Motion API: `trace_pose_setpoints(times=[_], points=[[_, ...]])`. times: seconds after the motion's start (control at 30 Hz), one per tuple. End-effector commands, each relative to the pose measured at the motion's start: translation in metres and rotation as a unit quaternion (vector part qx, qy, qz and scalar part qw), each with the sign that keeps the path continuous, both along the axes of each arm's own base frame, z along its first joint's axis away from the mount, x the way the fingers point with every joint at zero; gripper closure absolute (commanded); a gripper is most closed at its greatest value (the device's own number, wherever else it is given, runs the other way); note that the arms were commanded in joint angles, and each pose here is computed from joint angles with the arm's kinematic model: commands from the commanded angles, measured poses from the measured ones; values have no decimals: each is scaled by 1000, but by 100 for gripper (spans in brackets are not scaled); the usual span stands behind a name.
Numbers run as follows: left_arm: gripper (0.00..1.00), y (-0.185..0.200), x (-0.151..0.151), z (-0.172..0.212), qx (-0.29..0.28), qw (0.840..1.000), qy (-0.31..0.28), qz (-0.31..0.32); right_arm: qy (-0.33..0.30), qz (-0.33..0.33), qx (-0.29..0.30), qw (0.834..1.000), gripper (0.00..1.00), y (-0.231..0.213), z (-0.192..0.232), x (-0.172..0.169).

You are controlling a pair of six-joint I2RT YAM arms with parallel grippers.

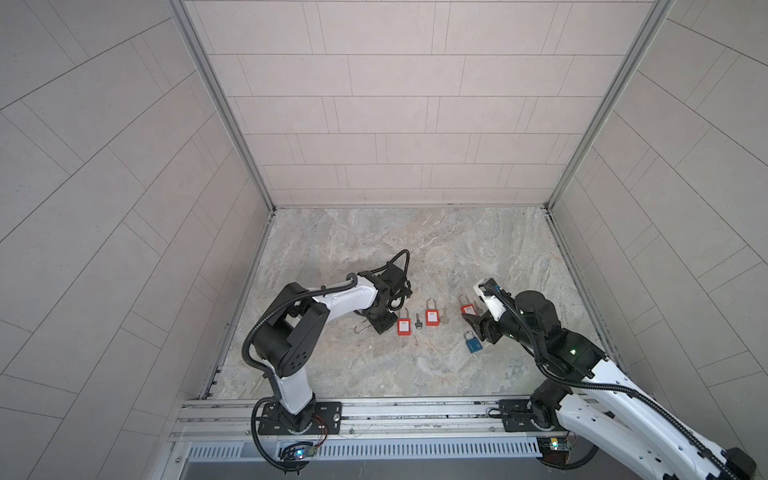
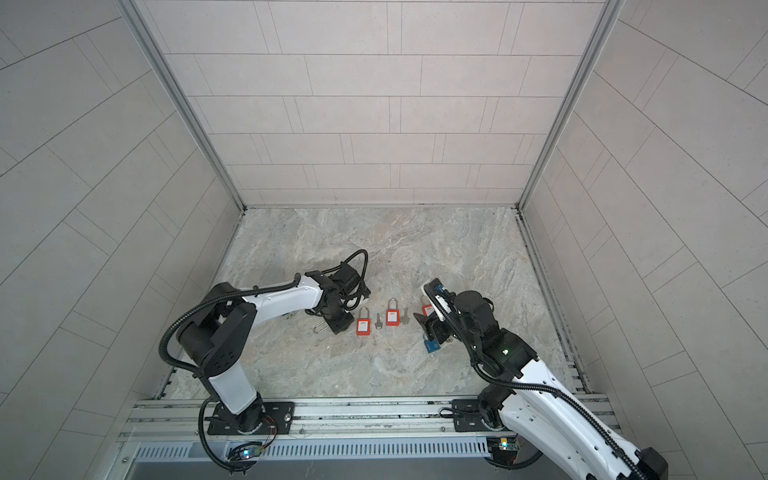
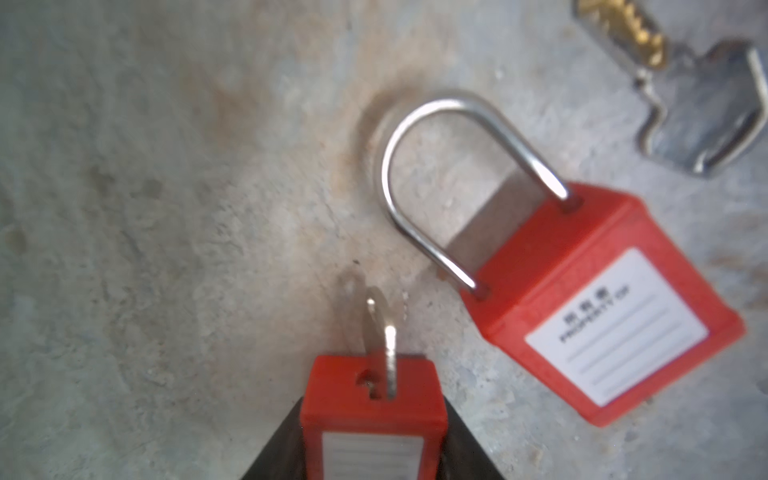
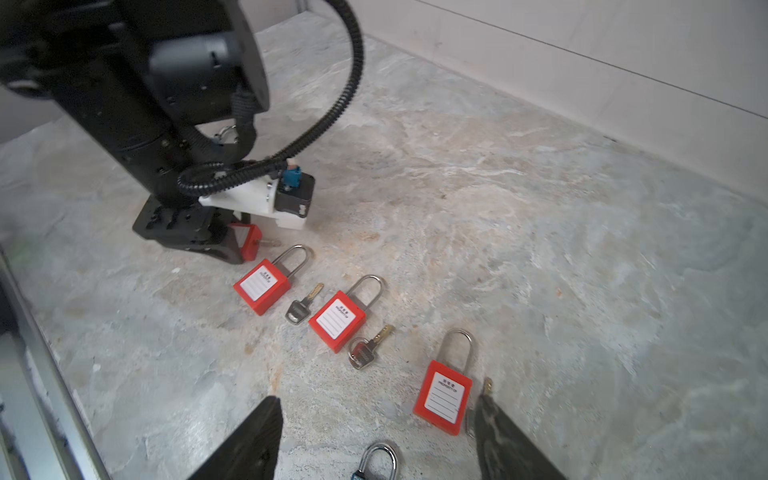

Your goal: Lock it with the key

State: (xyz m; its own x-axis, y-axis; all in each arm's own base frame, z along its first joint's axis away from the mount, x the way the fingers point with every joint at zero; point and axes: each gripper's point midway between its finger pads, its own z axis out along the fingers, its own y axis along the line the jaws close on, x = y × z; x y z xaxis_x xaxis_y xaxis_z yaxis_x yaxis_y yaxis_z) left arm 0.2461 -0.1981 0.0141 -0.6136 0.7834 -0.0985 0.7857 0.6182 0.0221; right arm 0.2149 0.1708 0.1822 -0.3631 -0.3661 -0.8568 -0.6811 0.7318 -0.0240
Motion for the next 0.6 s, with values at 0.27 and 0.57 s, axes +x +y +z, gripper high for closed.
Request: trace_pose_setpoints(times=[0.27, 0.57], points=[[40, 32, 17, 82, -101, 980, -78, 151, -48, 287, -150, 945, 22, 66, -13, -26], [36, 88, 28, 149, -284, 873, -147, 368, -15, 489, -208, 847, 21, 149, -36, -22]])
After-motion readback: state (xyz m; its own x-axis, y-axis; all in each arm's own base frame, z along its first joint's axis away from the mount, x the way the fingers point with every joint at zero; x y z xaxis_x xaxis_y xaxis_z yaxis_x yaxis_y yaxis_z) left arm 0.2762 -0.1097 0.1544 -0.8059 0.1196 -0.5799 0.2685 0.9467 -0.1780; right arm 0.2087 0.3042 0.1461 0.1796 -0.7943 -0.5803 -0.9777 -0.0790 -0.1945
